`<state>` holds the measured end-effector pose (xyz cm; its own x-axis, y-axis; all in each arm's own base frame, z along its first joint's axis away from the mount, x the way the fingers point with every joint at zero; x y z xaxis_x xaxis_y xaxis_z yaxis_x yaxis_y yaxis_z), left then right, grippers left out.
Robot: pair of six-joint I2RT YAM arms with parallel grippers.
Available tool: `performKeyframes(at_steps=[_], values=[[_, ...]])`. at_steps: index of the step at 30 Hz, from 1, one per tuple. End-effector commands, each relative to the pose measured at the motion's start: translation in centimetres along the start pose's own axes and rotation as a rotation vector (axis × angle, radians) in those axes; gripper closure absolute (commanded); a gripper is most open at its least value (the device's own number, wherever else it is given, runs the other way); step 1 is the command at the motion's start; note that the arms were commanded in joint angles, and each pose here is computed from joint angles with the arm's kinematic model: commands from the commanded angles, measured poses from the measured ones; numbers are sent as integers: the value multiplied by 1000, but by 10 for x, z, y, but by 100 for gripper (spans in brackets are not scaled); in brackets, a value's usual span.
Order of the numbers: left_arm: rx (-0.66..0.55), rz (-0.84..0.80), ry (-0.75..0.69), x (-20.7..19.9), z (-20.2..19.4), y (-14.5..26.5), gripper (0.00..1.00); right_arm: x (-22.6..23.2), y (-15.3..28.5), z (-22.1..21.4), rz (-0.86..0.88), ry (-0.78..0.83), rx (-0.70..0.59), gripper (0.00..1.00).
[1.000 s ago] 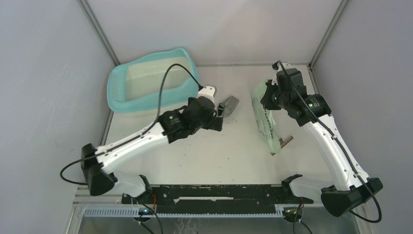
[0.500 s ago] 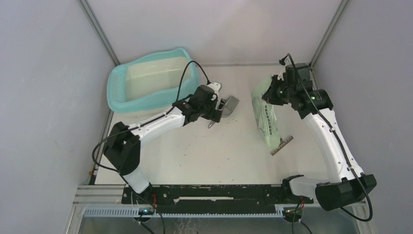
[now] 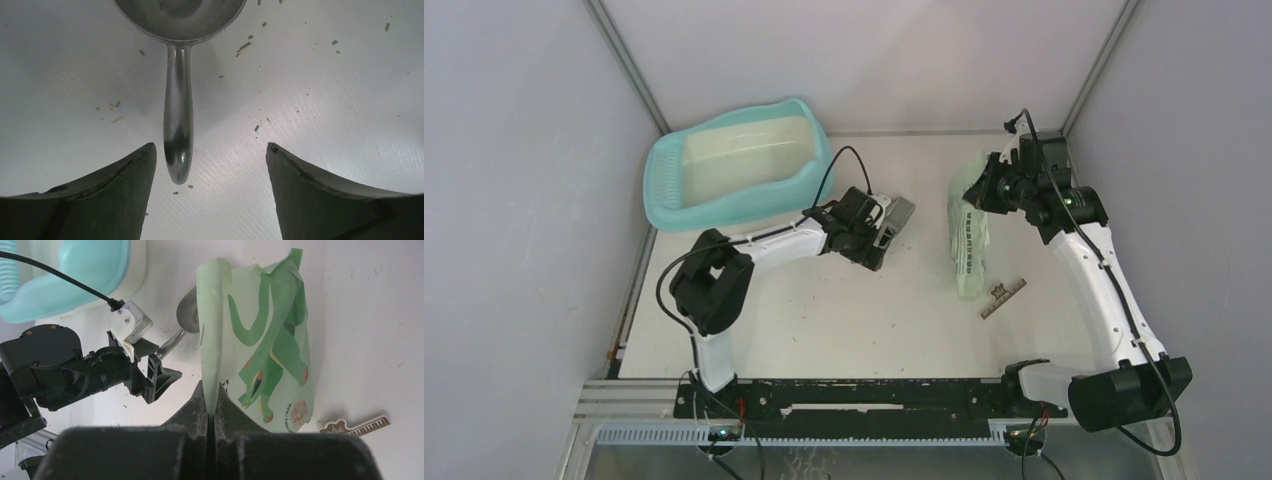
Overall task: Fill the litter box with clean litter
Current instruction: Move the spatula to the center of the board.
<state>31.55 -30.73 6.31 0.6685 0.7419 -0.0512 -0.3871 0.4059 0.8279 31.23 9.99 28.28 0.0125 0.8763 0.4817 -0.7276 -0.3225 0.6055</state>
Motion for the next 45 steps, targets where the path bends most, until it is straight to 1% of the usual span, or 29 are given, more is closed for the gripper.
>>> performKeyframes(at_steps=[1,4,5,6,10,13,15,16,21,27,29,34,38,42,45], values=[[-41,4,-24,1,17,-3,16,19,15,28,103,27,-134,100],[-48,20,-29,4,19,-6,18,19,14,27,107,25,-132,100],[-50,28,-30,5,20,-7,20,18,14,27,108,25,-130,100],[-49,33,-32,7,21,-9,24,19,14,27,114,26,-131,100],[-35,71,-41,13,23,-14,52,18,12,27,113,29,-132,100],[-40,72,-41,13,24,-11,67,16,9,27,106,33,-129,100],[-21,88,-29,15,19,-6,74,14,9,26,101,28,-129,100],[-6,101,-20,17,15,-2,76,14,9,25,99,26,-125,100],[3,166,84,23,-18,32,77,15,10,25,107,22,-130,100],[15,235,207,23,-82,77,76,19,8,24,100,33,-136,100],[-1,242,256,22,-98,95,74,23,7,23,104,35,-137,100],[36,297,352,27,-150,118,73,32,-1,14,100,42,-113,100],[50,341,422,31,-181,129,72,41,-12,1,84,71,-82,100],[46,365,501,32,-194,128,65,53,-19,-9,84,84,-66,100],[70,383,508,33,-197,126,54,58,-22,-12,79,82,-69,100]])
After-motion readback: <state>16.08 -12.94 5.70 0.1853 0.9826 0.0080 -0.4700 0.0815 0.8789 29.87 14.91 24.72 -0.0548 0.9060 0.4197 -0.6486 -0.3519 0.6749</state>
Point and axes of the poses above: each gripper's point midway between its finger pads, its own y axis back along the fingers, its own x axis along the line the jaws close on, z = x × y, the point moved 1 cm from there along y, back along the fingers, and after that the axes turned 8 degrees about -y, right-handed, at the moved point
